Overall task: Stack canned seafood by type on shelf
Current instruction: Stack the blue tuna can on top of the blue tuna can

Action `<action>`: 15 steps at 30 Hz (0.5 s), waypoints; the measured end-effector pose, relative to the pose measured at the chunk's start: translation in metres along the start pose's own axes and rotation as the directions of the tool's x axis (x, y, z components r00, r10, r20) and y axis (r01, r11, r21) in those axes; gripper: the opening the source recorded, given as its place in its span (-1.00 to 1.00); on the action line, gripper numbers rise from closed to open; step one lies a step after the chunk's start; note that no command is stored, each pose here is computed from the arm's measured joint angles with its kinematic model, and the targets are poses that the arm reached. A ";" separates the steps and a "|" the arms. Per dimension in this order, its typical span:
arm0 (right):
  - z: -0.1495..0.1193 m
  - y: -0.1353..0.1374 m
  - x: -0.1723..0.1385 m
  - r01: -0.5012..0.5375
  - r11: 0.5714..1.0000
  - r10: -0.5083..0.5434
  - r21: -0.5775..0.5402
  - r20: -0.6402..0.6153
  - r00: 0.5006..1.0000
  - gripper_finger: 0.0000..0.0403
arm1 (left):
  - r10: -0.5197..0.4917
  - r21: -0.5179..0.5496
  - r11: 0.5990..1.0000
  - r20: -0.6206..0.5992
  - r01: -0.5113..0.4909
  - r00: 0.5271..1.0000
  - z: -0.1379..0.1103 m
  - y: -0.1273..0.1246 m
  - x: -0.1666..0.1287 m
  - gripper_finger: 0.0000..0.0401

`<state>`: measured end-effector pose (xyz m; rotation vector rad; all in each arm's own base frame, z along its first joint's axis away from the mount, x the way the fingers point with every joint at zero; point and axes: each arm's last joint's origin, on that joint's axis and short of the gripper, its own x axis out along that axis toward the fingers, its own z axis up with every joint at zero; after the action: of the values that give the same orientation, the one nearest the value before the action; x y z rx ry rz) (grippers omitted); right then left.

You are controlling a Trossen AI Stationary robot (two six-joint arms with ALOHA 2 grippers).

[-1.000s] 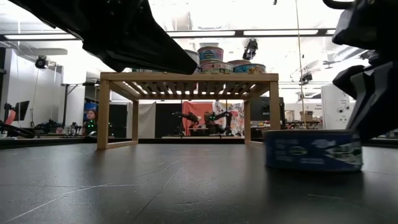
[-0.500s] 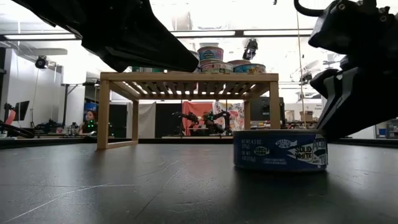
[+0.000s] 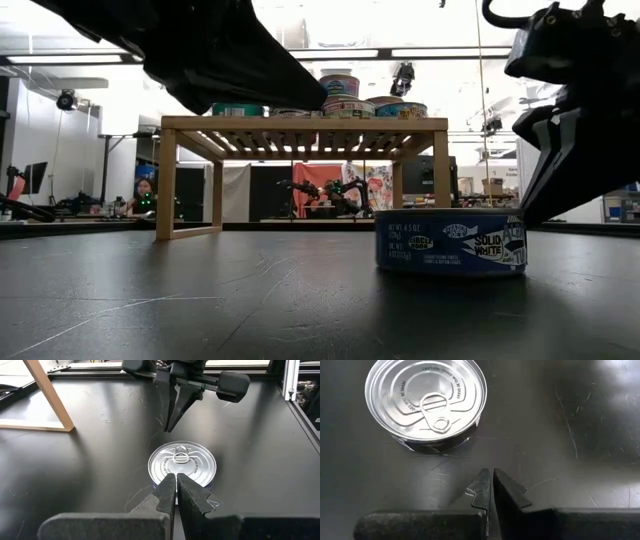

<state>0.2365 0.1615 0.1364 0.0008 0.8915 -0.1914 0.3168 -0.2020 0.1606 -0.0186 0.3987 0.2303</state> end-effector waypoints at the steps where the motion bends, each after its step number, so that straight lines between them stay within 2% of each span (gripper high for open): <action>1: 0.000 0.000 0.000 0.000 1.000 0.000 0.004 0.000 1.000 -0.94 | -0.001 -0.002 1.000 0.002 0.001 1.000 0.000 0.000 0.000 -1.00; 6: 0.000 0.000 0.000 0.000 1.000 0.000 0.013 0.001 1.000 -0.94 | -0.043 0.001 0.999 0.045 0.043 0.998 0.002 -0.004 0.005 -1.00; 11: 0.000 -0.001 0.000 0.020 1.000 -0.020 0.008 0.015 1.000 -0.94 | -0.084 0.117 0.991 0.143 0.067 0.986 -0.007 -0.015 0.020 -1.00; 15: 0.001 0.000 0.000 0.016 1.000 -0.016 -0.002 0.023 1.000 -0.94 | -0.076 0.152 0.987 0.138 0.055 0.988 -0.015 -0.018 0.030 -1.00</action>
<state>0.2374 0.1613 0.1373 -0.0102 0.8687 -0.2054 0.3418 -0.2137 0.1344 0.1298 0.2706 0.1356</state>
